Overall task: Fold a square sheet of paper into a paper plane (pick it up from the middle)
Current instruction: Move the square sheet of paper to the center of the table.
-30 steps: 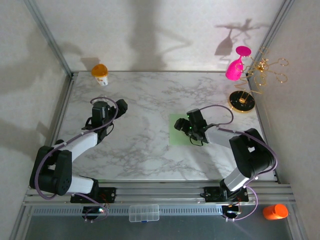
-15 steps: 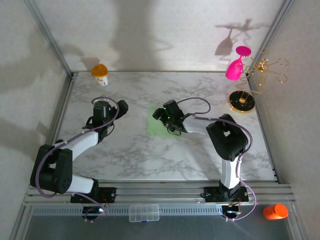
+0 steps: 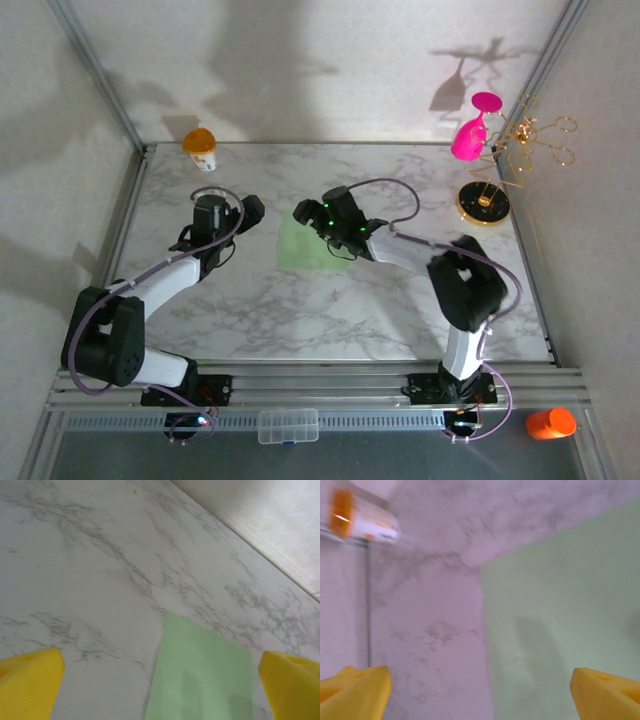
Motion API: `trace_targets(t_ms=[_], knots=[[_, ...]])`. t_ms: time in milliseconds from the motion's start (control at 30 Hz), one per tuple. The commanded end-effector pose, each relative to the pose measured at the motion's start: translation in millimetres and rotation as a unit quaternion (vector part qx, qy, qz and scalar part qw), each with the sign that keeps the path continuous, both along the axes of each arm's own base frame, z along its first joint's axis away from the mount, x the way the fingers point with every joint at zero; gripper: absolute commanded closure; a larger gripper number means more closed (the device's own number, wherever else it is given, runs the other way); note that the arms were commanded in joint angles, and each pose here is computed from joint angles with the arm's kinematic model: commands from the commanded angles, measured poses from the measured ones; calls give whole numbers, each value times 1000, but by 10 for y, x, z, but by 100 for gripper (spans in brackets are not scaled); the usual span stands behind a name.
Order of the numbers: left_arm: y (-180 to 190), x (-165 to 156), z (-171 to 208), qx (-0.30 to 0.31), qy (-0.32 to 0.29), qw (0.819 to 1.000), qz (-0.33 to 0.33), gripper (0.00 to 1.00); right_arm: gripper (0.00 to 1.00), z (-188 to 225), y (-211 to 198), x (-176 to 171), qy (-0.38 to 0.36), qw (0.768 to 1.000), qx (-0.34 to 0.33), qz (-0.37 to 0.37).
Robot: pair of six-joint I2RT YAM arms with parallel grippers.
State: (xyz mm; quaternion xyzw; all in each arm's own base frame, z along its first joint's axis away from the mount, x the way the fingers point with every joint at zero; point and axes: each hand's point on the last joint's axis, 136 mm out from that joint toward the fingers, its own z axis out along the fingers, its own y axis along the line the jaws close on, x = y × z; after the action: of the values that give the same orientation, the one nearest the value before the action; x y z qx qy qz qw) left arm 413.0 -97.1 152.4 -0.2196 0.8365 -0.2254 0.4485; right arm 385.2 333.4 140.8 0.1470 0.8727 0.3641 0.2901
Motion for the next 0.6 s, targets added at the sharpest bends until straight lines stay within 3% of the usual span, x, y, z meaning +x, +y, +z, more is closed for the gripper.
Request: trace_targets(t_ms=[0, 133, 267, 433, 567], knots=[[-189, 1, -33, -9, 28, 999, -16, 1, 5, 325, -507, 117, -82, 995, -35, -38], [-472, -15, -127, 1, 64, 997, -32, 1, 1, 377, -1089, 147, -129, 984, -106, -56], [-796, -58, -280, 55, 117, 991, -38, 1, 1, 387, -1544, 166, -154, 973, -159, -68], [-1410, -185, -471, 115, 158, 977, -89, 1, 1, 255, -1937, 187, -142, 970, -181, -83], [-1687, -223, -652, 163, 181, 964, -109, 1, 1, 102, -2134, 183, -123, 971, -184, -93]])
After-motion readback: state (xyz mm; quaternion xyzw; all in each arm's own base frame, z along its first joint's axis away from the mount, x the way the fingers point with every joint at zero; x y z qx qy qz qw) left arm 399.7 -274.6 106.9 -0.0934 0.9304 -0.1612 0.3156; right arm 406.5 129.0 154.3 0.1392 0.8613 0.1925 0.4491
